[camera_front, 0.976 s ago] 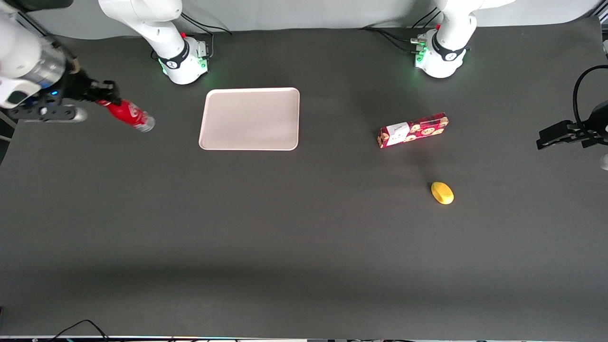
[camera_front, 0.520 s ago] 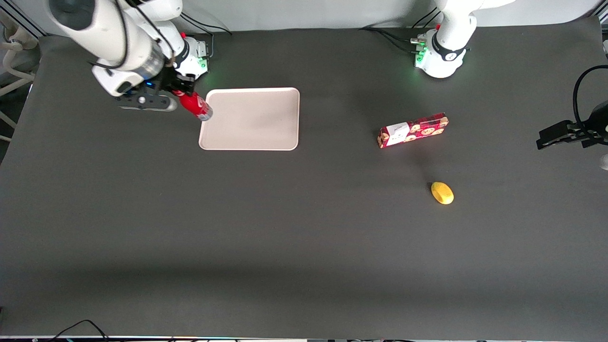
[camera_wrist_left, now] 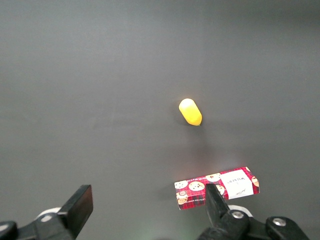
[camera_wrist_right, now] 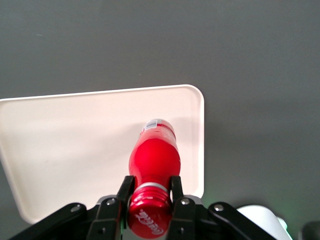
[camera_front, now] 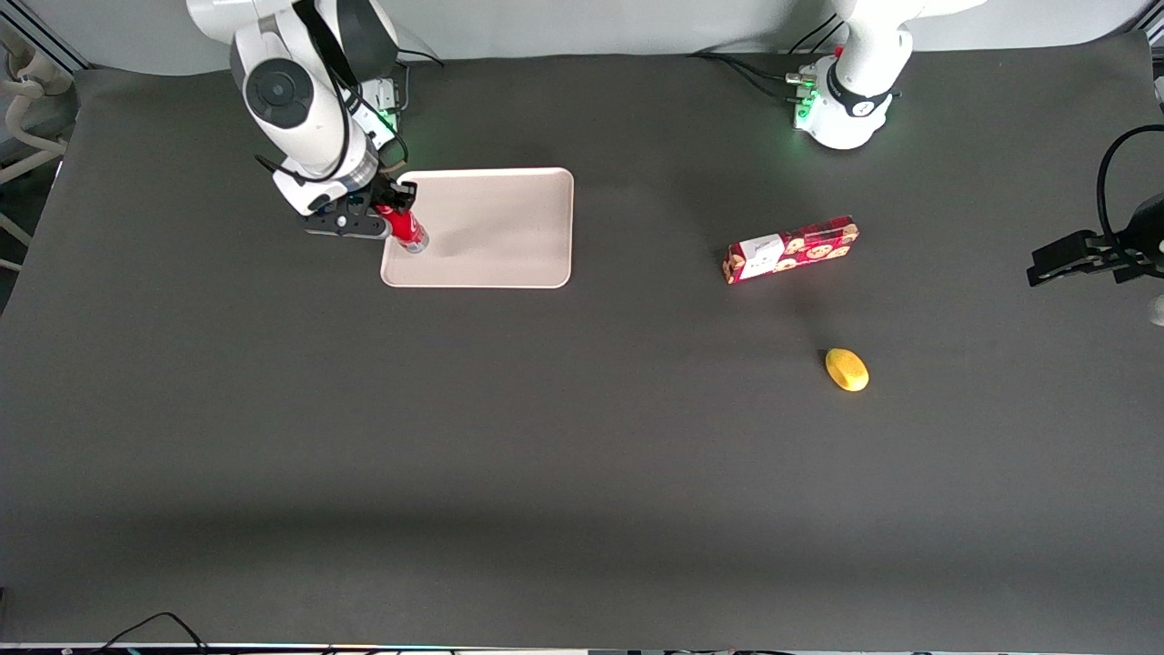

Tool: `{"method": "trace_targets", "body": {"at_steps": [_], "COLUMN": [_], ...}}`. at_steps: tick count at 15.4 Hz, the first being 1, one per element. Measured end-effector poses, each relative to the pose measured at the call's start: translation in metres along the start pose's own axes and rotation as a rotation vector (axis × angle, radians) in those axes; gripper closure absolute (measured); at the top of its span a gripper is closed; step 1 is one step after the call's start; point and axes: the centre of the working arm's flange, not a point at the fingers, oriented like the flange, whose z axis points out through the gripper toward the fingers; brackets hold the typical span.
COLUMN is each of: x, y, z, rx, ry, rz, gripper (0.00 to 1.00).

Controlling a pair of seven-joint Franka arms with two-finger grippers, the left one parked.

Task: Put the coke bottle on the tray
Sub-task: 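Stand the bottle upright on the tray and open the right gripper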

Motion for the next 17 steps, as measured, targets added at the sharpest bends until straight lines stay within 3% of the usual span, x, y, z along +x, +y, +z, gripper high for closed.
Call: {"method": "trace_targets", "body": {"at_steps": [3,5,12,17], "x": [-0.007,-0.011,-0.019,-0.022], "y": [0.012,0.019,0.019,0.011], "z": [0.048,0.064,0.072,0.071], "rx": [-0.006,-0.014,-0.033,-0.037], "ry": [0.022,0.016,0.008,0.029], "rz": [0.011,0.017,0.007,-0.014], "gripper": [0.66,0.66,0.65,0.24]}}
